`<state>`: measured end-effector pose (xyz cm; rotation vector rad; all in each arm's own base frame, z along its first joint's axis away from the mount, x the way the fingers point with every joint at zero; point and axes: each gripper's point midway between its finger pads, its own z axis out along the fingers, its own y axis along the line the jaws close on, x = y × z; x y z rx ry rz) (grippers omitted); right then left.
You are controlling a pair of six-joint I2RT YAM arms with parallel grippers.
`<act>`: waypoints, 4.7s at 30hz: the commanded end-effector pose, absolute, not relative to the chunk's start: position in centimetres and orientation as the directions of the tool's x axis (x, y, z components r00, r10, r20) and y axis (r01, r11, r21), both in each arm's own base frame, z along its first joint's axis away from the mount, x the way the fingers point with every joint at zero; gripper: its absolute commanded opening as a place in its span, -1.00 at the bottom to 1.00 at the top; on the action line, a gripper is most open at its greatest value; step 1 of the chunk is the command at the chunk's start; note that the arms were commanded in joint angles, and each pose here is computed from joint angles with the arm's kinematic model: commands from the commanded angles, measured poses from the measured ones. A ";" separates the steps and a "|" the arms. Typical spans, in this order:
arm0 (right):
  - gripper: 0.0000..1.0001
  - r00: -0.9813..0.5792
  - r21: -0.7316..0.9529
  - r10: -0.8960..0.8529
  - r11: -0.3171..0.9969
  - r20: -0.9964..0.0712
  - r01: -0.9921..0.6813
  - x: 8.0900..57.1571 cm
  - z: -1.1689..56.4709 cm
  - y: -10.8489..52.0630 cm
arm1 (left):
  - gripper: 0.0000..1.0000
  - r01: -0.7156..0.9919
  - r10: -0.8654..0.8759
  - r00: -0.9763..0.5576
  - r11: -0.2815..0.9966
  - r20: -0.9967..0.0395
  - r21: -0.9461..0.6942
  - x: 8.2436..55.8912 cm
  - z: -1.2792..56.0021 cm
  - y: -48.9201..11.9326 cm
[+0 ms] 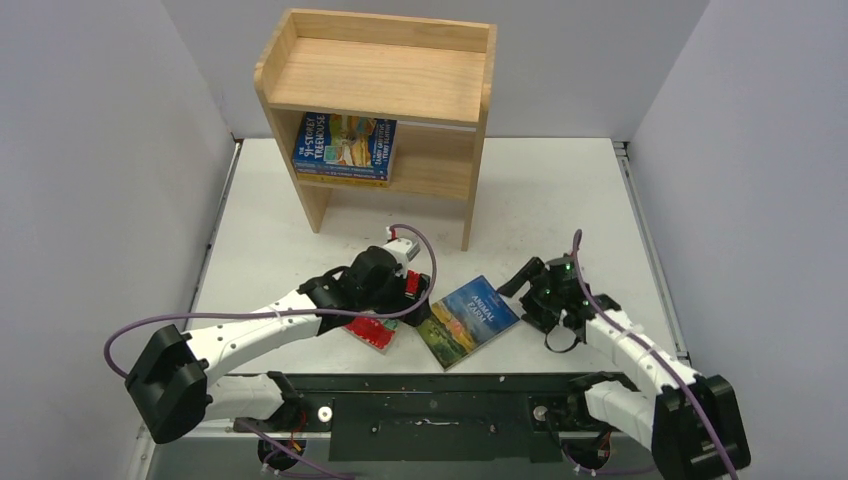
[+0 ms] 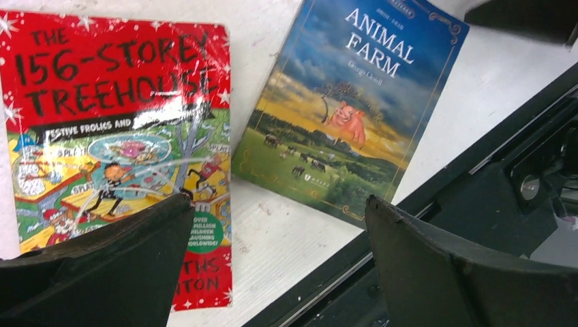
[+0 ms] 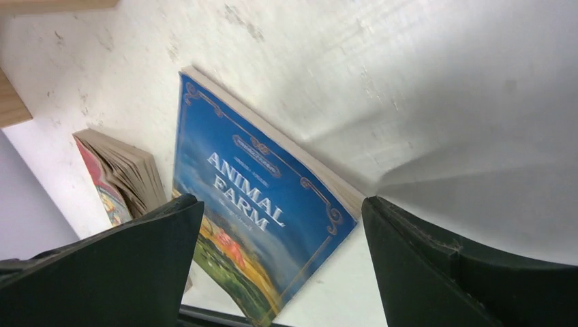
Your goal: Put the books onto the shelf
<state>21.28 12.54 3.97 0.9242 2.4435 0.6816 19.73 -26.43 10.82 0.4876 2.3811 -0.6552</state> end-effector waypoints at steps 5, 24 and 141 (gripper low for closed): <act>0.79 -0.707 0.372 0.557 0.827 -0.436 0.422 25.3 8.3 8.0 | 0.93 0.527 0.112 -0.677 0.764 -0.728 -0.373 22.2 14.4 -29.6; 0.80 -0.722 0.786 0.664 0.546 -0.195 0.289 22.2 6.8 18.3 | 0.93 0.533 0.111 -0.728 0.713 -0.677 -0.456 23.6 12.8 -32.1; -0.89 -0.795 0.927 0.481 0.249 -0.370 -0.281 19.8 17.5 19.1 | 0.61 0.357 0.060 -0.933 0.256 -0.354 -0.898 21.5 10.1 -33.8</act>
